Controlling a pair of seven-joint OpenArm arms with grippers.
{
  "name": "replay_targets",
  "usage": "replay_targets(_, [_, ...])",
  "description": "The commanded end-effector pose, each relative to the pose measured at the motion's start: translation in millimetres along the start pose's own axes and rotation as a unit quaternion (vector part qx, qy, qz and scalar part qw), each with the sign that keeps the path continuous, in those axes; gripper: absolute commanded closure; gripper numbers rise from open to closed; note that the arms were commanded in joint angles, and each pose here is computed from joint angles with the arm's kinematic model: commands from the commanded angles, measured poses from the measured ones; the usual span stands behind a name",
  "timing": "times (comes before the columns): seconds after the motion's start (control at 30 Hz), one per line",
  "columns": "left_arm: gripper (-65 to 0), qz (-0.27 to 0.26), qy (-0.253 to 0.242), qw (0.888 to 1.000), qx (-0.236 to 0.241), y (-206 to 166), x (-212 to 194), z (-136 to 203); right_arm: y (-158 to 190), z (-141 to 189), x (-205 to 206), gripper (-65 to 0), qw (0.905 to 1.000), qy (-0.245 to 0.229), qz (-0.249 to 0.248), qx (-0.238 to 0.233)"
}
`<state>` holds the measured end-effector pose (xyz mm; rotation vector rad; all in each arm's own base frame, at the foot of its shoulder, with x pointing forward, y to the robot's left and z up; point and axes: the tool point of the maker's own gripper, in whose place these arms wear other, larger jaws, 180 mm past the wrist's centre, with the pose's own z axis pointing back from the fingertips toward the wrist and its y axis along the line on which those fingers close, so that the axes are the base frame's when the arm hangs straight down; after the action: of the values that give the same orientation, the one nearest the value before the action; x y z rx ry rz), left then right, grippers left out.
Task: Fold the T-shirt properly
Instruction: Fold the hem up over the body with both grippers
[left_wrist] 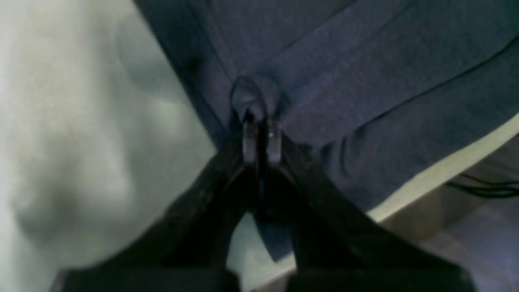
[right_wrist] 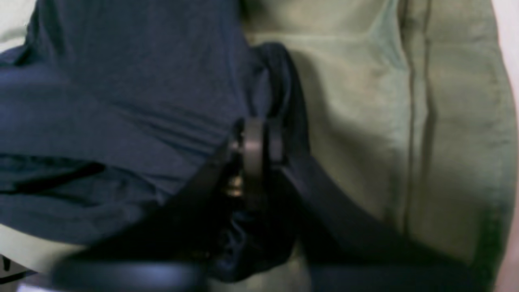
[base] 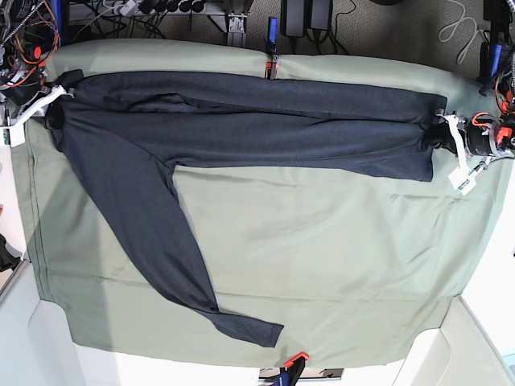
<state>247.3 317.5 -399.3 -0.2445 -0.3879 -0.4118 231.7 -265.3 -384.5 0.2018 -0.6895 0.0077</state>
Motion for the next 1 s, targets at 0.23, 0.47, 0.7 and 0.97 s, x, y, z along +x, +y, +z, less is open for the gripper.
replay_targets(0.23, [-32.2, -0.015, -0.019, 1.000, 0.018, 11.1, 17.5, 10.3, 5.4, 8.0, 46.0, -34.9, 0.9960, -0.084, -0.015, 0.026])
replay_targets(0.47, [-32.2, 0.005, -0.029, 0.999, 0.020, 24.8, 25.3, 36.4, 34.6, 14.7, 120.6, -34.9, 0.9812, -0.182, 0.002, 0.064])
replay_targets(0.7, [-32.2, 0.011, -0.045, 0.998, 0.032, 32.8, 32.3, 45.4, 130.1, -26.0, 156.1, -34.9, 0.9703, -0.180, 0.087, 0.135])
replay_targets(0.97, [-32.2, 0.011, -0.045, 0.998, 0.032, 32.9, 32.4, 45.4, 189.4, -112.3, 146.4, -34.9, 0.9719, -0.103, 0.206, 0.049])
